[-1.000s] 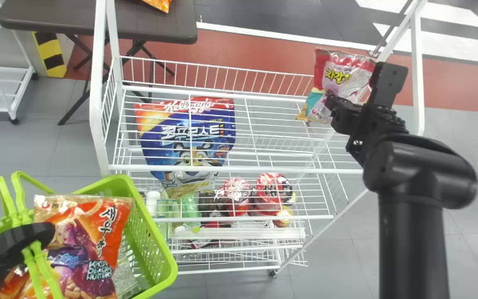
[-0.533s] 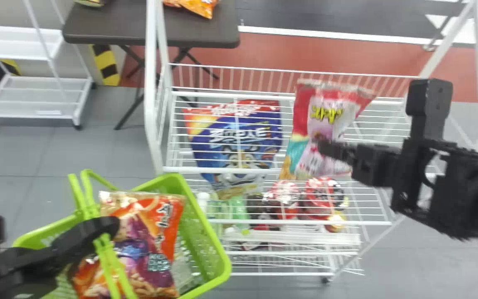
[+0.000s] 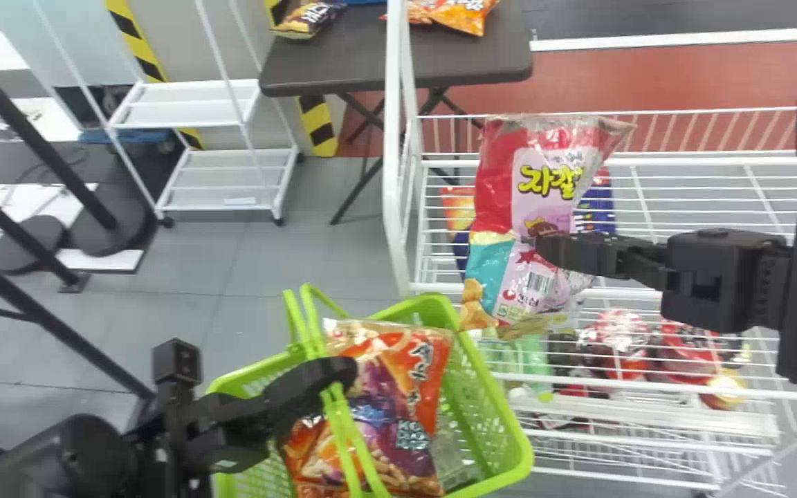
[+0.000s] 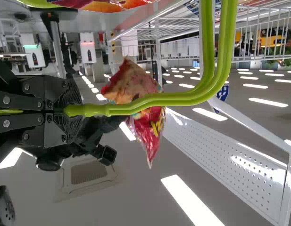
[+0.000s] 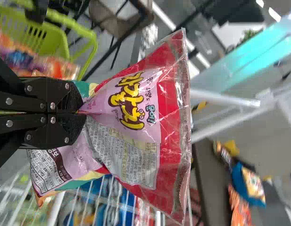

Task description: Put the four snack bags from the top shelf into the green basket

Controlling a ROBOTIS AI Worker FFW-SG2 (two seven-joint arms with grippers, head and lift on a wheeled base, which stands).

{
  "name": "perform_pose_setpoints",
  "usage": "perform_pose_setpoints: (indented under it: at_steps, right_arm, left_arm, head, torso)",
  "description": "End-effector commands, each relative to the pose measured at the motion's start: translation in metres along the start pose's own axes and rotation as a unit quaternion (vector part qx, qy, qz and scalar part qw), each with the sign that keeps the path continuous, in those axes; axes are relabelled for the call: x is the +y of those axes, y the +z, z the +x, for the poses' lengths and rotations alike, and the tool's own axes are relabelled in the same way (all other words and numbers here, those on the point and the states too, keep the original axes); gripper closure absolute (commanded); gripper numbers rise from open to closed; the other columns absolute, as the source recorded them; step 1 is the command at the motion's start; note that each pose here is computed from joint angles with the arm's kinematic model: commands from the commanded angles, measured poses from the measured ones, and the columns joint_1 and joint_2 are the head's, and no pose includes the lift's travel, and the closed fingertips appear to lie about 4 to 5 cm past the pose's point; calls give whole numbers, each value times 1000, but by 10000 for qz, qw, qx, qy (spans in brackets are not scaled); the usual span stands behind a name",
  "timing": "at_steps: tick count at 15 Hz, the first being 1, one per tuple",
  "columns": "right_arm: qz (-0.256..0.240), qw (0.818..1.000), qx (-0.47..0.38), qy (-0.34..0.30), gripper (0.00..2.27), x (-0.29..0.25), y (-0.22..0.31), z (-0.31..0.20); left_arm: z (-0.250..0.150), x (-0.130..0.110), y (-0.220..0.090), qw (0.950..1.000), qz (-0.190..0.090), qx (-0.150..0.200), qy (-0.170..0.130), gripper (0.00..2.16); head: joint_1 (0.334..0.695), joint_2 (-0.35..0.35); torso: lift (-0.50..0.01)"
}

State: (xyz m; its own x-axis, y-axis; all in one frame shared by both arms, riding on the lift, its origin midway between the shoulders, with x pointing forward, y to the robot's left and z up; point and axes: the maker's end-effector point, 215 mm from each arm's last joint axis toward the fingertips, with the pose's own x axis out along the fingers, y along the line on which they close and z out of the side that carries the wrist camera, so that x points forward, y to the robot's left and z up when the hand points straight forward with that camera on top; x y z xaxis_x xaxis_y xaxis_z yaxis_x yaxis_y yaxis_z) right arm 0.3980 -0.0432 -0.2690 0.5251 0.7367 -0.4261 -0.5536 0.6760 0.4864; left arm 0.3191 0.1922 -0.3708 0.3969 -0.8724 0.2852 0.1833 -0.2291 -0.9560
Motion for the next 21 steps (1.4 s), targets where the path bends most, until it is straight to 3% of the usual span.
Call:
perform_pose_setpoints:
  at_steps: [1,5,11,12,13,15,16,21]
  right_arm:
    - [32,9993,280,236,2256,16,-15,20]
    - [169,9979,496,371,2260,22,-30,35]
    - [498,9906,1038,736,2253,38,-69,65]
    - [546,9890,1137,775,2152,39,-74,72]
    - [647,9863,1244,874,1801,42,-81,78]
    - [803,9804,1400,1133,299,52,-89,85]
    - [857,9783,1438,1218,-2,54,-89,87]
    - [1225,9765,1096,1396,46,42,-68,69]
  left_arm:
    - [15,-8,11,9998,91,92,-176,2145]
    - [36,-18,40,9986,327,141,-381,2145]
    - [43,-26,44,9979,365,162,-512,2145]
    - [42,-26,44,9979,368,155,-519,2145]
    - [42,-27,45,9978,375,139,-534,2145]
    - [41,-28,46,9978,382,126,-533,2145]
    - [41,-27,45,9978,376,124,-530,2145]
    - [32,-30,50,9978,425,14,-512,2145]
  head:
    - [695,234]
    - [695,259]
    - [695,284]
    - [695,300]
    - [695,309]
    - [695,328]
    - [695,338]
    - [695,350]
  torso:
    - [0]
    - [0]
    - [0]
    - [0]
    - [0]
    - [0]
    - [0]
    - [0]
